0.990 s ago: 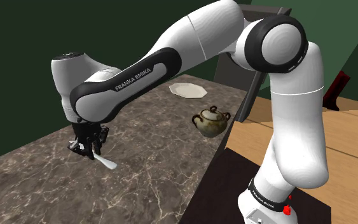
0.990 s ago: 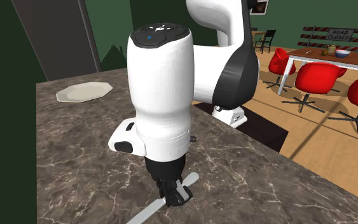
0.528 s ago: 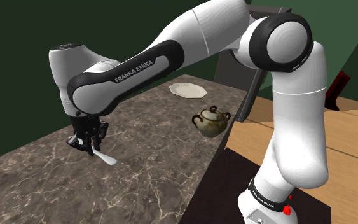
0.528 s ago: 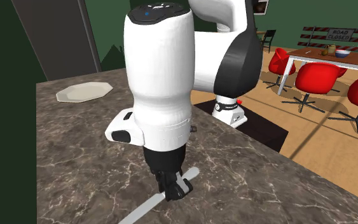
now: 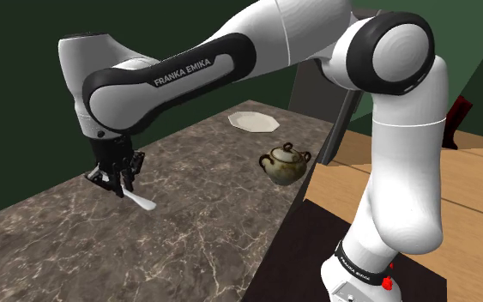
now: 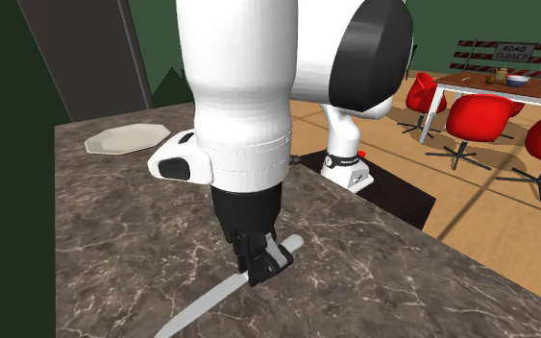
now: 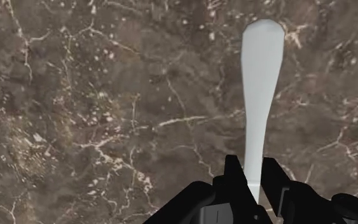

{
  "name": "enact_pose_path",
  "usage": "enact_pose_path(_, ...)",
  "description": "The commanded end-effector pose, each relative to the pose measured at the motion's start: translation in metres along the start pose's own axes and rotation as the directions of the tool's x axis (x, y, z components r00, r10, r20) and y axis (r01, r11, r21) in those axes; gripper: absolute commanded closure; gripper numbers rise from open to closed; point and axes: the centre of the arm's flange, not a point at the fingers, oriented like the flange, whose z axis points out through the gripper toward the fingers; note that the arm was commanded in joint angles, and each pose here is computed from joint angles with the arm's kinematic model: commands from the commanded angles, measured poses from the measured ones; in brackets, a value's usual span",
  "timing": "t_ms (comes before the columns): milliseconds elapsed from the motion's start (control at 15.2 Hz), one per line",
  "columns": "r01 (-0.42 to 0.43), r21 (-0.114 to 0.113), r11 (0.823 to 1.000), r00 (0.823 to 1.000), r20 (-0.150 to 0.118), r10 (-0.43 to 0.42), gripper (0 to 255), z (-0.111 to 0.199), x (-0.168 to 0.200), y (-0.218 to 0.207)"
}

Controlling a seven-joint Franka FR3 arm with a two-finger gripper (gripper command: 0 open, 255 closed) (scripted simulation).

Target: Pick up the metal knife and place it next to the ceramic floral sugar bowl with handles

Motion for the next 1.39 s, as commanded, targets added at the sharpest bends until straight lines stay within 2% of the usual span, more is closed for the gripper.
enact_pose_path(0,0.0,0.0,1.0,1.0,0.0,0.0,255,-0.01,0.001,0.001)
enact_pose_path(1320,0.0,0.0,1.0,1.0,0.0,0.0,255,-0.115,0.0,0.004)
